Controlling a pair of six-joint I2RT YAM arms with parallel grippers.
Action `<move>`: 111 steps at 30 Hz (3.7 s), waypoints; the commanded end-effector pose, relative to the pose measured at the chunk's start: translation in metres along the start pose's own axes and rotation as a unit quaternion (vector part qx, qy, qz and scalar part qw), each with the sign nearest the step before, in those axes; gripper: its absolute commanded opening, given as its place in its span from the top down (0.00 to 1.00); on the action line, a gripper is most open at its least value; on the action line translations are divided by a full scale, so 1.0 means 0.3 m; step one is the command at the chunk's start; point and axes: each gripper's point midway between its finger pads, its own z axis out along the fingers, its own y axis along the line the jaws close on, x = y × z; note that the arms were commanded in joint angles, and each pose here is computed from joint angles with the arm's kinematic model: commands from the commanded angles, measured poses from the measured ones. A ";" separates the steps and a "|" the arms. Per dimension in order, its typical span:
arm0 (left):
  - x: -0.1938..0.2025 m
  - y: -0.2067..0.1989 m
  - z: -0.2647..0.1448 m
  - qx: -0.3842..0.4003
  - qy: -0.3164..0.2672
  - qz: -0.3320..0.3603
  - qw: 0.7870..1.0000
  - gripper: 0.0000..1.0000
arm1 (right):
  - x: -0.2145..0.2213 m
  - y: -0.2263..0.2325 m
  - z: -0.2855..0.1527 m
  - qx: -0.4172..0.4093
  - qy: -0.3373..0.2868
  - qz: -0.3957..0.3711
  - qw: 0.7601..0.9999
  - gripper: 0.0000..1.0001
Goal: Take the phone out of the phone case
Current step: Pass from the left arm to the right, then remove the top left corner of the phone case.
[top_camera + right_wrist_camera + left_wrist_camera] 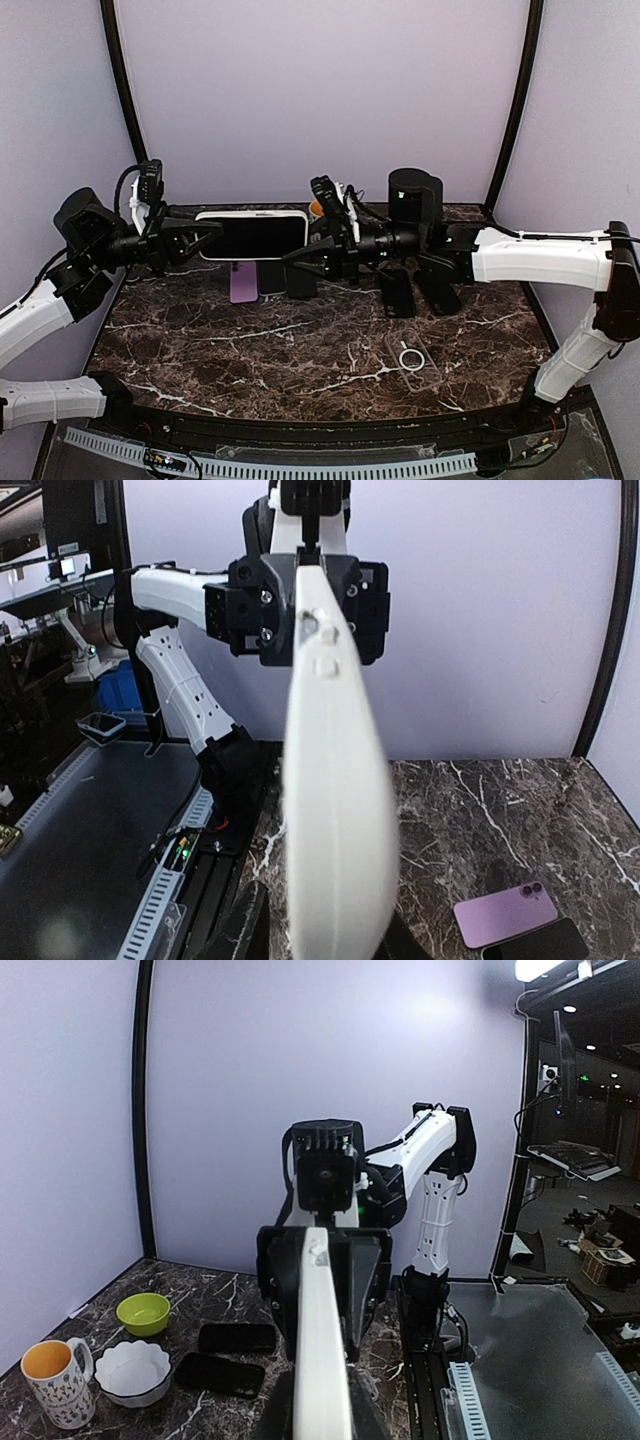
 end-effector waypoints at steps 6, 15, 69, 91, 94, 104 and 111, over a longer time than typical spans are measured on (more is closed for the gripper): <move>-0.092 0.003 -0.022 -0.026 -0.048 0.041 0.998 1.00 | -0.157 0.042 0.006 -0.026 -0.076 -0.022 0.996 0.68; -0.108 -0.004 -0.033 -0.032 -0.059 0.048 0.997 1.00 | -0.202 0.047 0.013 -0.040 -0.107 -0.016 0.993 0.79; 0.474 -0.134 -0.033 0.089 0.176 0.185 0.963 0.31 | 0.252 0.146 -0.168 0.037 0.121 -0.271 0.954 1.00; 0.528 -0.251 -0.046 0.176 0.152 0.167 0.958 0.49 | 0.195 0.214 -0.122 -0.030 0.094 -0.302 0.948 1.00; 0.522 -0.260 -0.043 0.182 0.144 0.165 0.959 0.51 | 0.193 0.212 -0.115 -0.032 0.095 -0.302 0.948 1.00; 0.534 -0.277 -0.040 0.195 0.143 0.155 0.958 0.55 | 0.197 0.205 -0.092 -0.044 0.101 -0.307 0.945 1.00; 0.538 -0.282 -0.038 0.201 0.144 0.149 0.957 0.62 | 0.190 0.205 -0.089 -0.044 0.097 -0.313 0.944 1.00</move>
